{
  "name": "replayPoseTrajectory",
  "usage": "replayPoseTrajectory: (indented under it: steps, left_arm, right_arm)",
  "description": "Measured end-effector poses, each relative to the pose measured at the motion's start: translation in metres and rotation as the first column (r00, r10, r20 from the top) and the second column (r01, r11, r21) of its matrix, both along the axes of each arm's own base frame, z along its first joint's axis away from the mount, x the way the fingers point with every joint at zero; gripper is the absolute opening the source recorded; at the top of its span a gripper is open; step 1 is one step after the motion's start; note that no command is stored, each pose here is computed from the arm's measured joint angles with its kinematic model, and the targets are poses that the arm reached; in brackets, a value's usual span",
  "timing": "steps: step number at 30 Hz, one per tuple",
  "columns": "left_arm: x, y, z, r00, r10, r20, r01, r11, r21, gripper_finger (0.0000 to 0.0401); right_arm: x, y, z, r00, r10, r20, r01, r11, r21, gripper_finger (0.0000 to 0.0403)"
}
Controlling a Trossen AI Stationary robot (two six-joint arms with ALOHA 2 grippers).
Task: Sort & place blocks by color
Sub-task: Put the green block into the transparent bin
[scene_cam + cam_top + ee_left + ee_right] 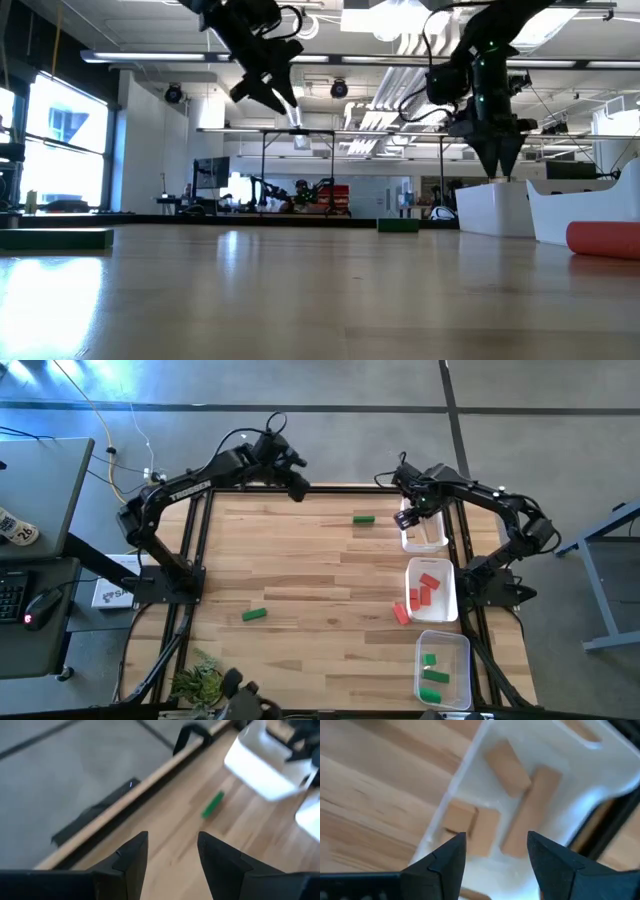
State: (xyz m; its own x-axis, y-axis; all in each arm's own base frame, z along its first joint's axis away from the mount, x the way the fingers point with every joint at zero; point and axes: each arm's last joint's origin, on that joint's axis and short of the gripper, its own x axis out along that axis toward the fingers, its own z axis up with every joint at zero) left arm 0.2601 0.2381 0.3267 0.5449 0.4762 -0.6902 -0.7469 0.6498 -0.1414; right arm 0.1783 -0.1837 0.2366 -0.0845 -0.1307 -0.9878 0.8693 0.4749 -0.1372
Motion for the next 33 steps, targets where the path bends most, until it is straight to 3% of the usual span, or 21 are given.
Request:
replayPoseTrajectory:
  steps: [7, 15, 24, 29, 33]
  left_arm:
    - [-0.011, -0.018, 0.000, 0.996, 0.009, -0.091, -0.019, 0.994, -0.107, 0.0161]
    - [-0.007, -0.025, -0.001, 0.994, -0.018, -0.106, 0.005, 0.993, -0.118, 0.0161]
    - [-0.007, -0.026, -0.001, 0.993, -0.031, -0.113, 0.018, 0.994, -0.111, 0.0161]
    - [-0.007, -0.026, -0.001, 0.993, -0.031, -0.113, 0.018, 0.994, -0.111, 0.0161]
    - [-0.006, -0.025, -0.001, 0.993, -0.031, -0.113, 0.019, 0.994, -0.111, 0.0161]
  right_arm:
    - [0.011, -0.007, 0.017, 0.963, 0.059, 0.262, -0.027, 0.992, -0.122, 0.0197]
    - [0.038, -0.021, 0.034, 0.773, 0.311, 0.552, -0.158, 0.938, -0.307, 0.0197]
    - [0.063, -0.024, 0.043, 0.649, 0.561, 0.514, -0.265, 0.799, -0.539, 0.0197]
    - [0.075, -0.024, 0.029, 0.622, 0.650, 0.437, -0.379, 0.738, -0.559, 0.0197]
    - [0.085, -0.027, 0.012, 0.623, 0.681, 0.384, -0.439, 0.712, -0.548, 0.0197]
